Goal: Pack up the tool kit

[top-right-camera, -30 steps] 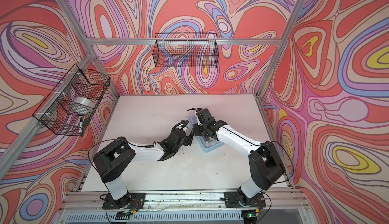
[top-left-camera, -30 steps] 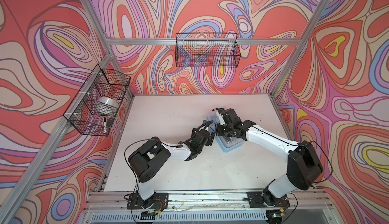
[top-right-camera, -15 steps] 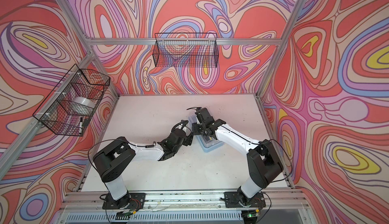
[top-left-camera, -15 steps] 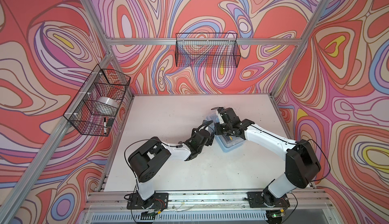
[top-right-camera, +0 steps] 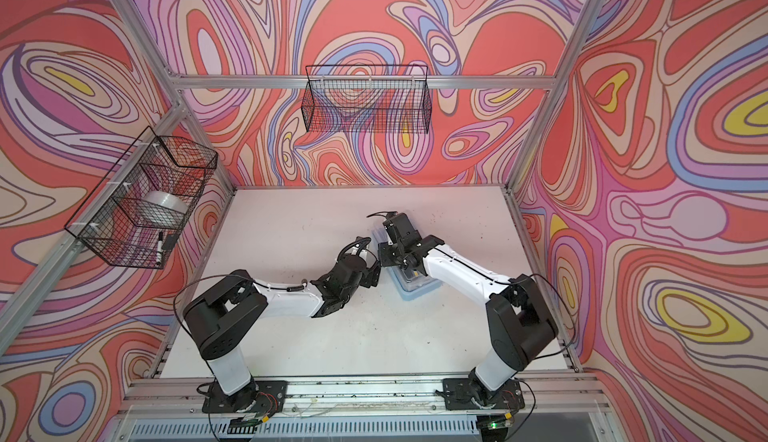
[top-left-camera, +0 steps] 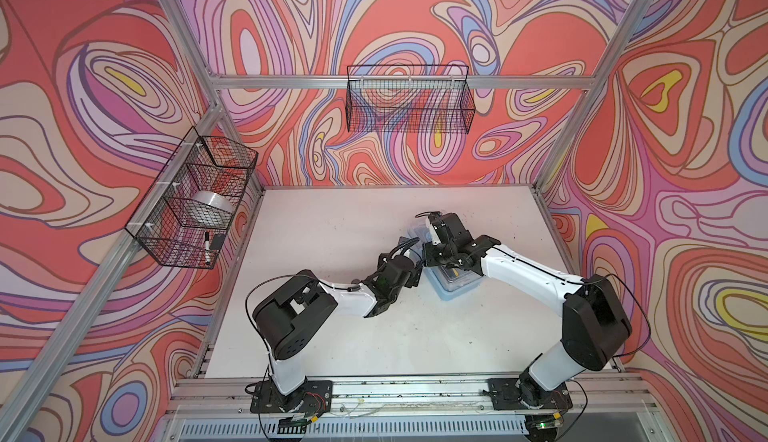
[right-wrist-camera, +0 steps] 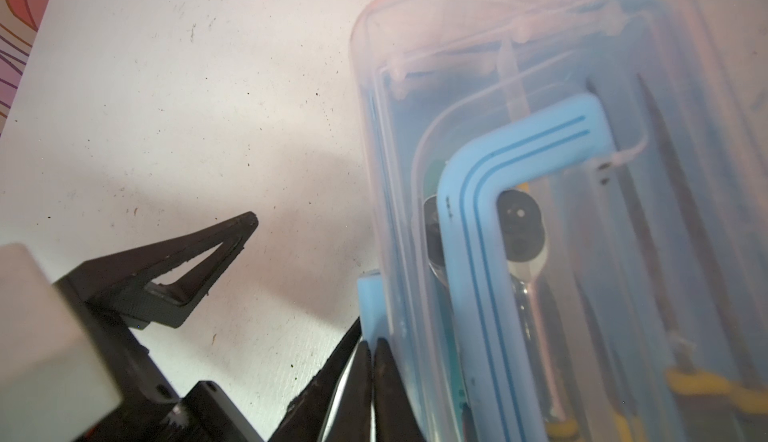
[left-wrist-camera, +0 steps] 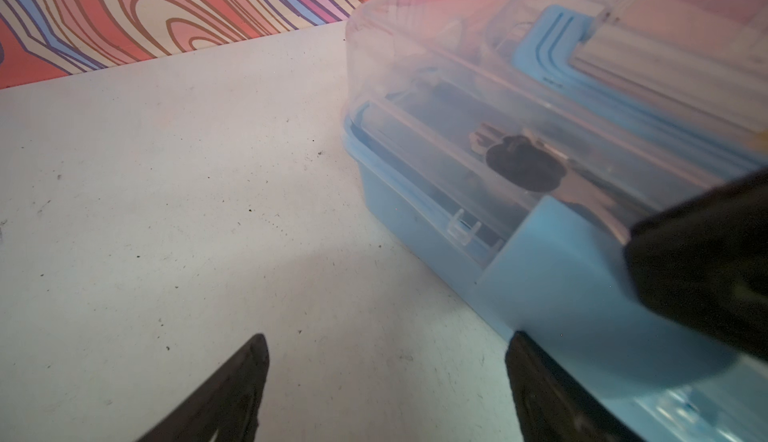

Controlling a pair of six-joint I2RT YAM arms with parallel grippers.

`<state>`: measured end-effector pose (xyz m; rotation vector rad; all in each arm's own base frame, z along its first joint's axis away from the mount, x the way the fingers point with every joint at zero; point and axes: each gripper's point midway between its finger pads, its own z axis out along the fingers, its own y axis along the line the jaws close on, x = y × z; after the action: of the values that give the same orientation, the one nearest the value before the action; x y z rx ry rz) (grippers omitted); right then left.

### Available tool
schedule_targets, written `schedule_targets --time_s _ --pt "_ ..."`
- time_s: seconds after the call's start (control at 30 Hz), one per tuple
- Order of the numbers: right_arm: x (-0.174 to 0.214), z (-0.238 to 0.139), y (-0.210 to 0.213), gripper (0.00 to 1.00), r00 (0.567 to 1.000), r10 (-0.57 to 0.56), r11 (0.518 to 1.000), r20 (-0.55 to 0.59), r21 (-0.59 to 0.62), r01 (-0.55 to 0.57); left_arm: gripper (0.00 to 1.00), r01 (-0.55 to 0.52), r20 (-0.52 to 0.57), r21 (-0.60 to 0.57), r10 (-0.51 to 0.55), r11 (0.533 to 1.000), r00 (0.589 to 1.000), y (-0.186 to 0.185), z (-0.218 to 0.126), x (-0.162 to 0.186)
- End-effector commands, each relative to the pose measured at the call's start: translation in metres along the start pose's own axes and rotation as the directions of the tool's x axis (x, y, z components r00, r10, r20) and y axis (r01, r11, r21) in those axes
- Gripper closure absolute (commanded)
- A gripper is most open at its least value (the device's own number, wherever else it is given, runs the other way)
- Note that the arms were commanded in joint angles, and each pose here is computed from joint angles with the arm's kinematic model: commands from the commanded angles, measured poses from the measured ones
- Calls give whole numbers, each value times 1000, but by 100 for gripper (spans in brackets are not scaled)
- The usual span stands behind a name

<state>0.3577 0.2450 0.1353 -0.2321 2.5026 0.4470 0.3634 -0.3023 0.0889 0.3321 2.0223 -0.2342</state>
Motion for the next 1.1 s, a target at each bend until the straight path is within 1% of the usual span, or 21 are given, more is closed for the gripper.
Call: schedule_targets --time_s 0.0,0.6,1.07 --pt "22 11 -7 98 996 4 999 -87 46 0 10 28 12 15 -28 999 1000 -1 0 1" --pt "24 13 -12 99 997 7 996 -83 85 0 10 36 10 15 -36 999 999 -2 3 2" --pt "24 12 -10 99 997 14 997 -77 78 -8 10 56 20 32 -56 998 998 -7 7 -3"
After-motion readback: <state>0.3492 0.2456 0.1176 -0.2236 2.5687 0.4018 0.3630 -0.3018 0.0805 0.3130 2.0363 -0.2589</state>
